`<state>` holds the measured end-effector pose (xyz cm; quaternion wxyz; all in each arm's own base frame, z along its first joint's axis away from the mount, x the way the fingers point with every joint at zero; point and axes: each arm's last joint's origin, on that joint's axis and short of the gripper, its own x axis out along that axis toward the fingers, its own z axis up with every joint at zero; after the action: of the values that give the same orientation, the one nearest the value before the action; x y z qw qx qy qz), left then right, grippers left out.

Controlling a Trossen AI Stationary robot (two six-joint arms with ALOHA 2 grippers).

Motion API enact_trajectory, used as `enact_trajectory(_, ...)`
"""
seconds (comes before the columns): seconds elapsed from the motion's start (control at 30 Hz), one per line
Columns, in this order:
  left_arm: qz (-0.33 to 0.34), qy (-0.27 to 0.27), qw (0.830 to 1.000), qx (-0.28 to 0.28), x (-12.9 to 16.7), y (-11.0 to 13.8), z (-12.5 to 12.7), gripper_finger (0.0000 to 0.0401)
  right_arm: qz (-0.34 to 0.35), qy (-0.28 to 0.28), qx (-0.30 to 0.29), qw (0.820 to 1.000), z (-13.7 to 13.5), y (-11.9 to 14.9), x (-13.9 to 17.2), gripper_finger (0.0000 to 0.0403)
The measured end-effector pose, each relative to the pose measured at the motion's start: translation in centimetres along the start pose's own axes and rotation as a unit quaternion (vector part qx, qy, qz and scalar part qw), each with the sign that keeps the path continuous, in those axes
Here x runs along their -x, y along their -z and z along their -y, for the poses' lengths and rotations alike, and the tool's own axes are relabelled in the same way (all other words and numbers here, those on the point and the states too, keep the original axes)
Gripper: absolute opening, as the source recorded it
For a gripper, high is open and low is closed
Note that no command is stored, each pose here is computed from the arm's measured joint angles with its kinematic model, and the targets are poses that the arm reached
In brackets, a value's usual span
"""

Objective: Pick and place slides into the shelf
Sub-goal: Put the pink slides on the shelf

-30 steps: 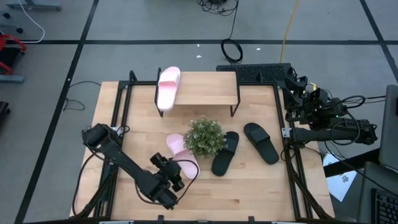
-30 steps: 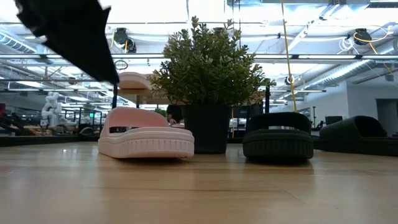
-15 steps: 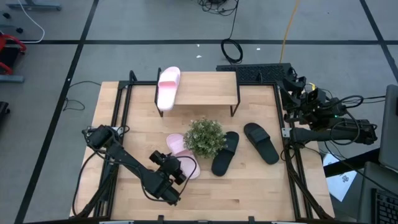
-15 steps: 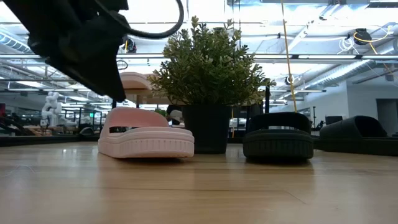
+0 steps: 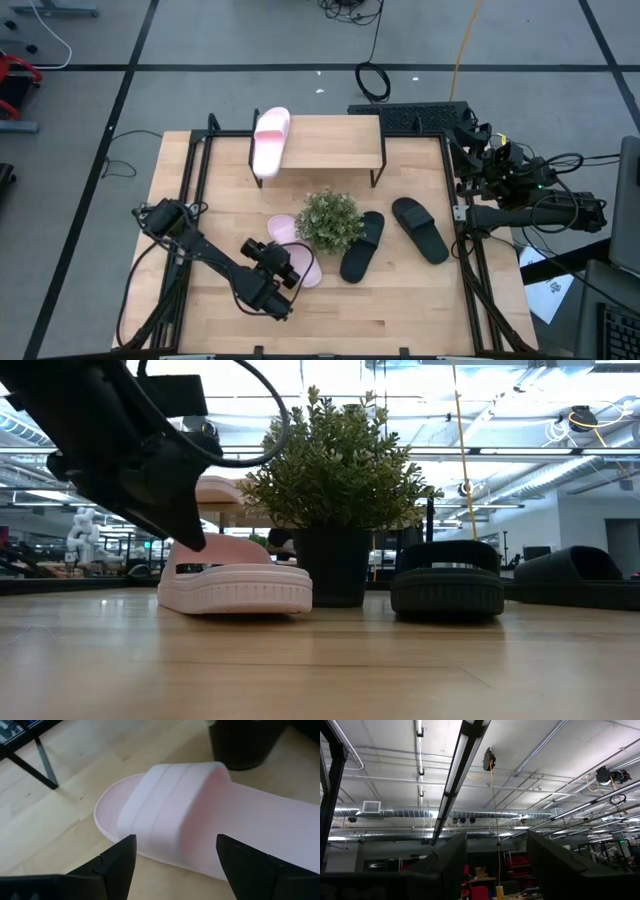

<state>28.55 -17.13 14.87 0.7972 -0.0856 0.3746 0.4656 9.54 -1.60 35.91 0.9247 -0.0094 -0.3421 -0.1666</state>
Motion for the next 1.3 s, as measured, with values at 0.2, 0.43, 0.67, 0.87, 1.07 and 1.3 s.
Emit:
enact_trajectory(0.2, -0.003, -0.015, 1.0, 0.019, -1.3, 0.2, -0.5, 0.0271, -0.004, 0.0, 0.001, 1.0, 0.0, 0.1, 0.0, 0.0196)
enact_trajectory(0.43, -0.016, -0.027, 0.999, 0.042, -2.5, 0.8, -1.1, 0.0271, -0.008, -0.001, 0.002, 1.0, 0.0, 0.1, 0.0, 0.0196)
enact_trajectory(0.67, -0.02, -0.034, 0.998, 0.051, -2.8, 1.1, -1.4, 0.0229, -0.008, 0.0, 0.002, 1.0, 0.0, 0.2, 0.0, 0.0196)
enact_trajectory(0.87, -0.021, -0.024, 0.998, 0.06, -2.8, 1.1, -1.2, 0.0087, -0.008, 0.0, 0.002, 1.0, 0.0, 0.2, 0.0, 0.0196)
enact_trajectory(1.07, -0.02, -0.016, 0.998, 0.066, -2.5, 1.4, -1.1, 0.001, -0.008, 0.0, 0.002, 1.0, 0.0, 0.2, 0.0, 0.0196)
enact_trajectory(1.3, -0.021, -0.01, 0.997, 0.078, -0.8, 1.8, -0.8, 0.0003, -0.008, 0.0, 0.002, 1.0, 0.0, 0.2, 0.0, 0.0196)
